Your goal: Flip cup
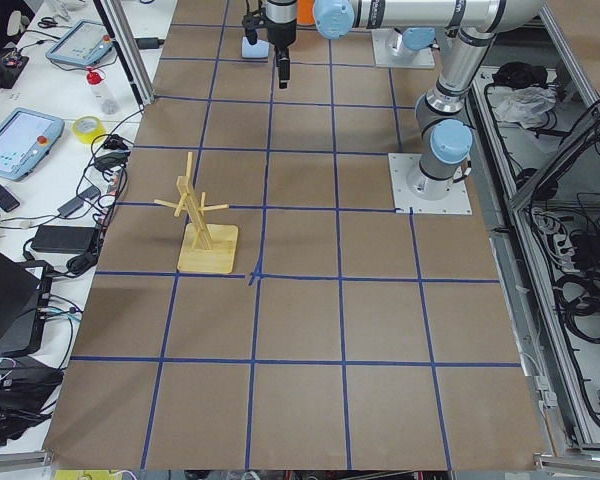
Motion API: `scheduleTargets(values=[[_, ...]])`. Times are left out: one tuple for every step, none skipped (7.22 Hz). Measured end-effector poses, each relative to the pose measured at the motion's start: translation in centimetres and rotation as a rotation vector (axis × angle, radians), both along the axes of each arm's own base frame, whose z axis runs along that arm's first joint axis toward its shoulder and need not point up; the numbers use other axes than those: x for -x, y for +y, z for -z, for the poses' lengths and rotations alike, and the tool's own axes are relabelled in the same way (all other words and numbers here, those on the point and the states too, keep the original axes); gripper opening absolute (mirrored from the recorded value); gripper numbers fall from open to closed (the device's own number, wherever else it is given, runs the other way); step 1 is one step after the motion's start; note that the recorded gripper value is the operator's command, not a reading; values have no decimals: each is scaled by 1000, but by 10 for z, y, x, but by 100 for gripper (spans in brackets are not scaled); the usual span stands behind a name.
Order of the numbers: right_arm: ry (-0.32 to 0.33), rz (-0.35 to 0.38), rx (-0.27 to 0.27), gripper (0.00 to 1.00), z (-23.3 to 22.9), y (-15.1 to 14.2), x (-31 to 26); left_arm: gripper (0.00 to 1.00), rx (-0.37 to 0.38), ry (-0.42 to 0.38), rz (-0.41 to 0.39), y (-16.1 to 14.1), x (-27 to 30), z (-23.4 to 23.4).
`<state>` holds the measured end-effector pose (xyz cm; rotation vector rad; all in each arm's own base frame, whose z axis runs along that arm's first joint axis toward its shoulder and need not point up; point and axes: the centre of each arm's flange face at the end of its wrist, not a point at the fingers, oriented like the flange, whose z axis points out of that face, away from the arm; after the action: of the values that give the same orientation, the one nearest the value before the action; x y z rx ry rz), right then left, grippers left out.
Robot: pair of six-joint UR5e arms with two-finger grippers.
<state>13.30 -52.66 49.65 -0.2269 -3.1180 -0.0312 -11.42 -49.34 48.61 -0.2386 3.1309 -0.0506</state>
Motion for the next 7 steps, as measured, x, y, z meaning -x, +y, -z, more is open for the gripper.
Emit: scheduleTargets(values=[[0, -2, 0, 100, 0, 0, 0, 100, 0, 0, 0, 0, 0, 0], [0, -4, -1, 100, 1, 0, 0, 100, 0, -1, -1, 0, 0, 0], [0, -4, -1, 100, 1, 0, 0, 100, 0, -1, -1, 0, 0, 0], [0, -4, -1, 100, 1, 0, 0, 100, 0, -1, -1, 0, 0, 0], [0, -4, -1, 100, 1, 0, 0, 100, -1, -1, -1, 0, 0, 0], [-1, -7, -1, 100, 1, 0, 0, 100, -1, -1, -1, 0, 0, 0], [-1, -13, 10, 100, 1, -5, 1, 100, -1, -1, 0, 0, 0, 0]])
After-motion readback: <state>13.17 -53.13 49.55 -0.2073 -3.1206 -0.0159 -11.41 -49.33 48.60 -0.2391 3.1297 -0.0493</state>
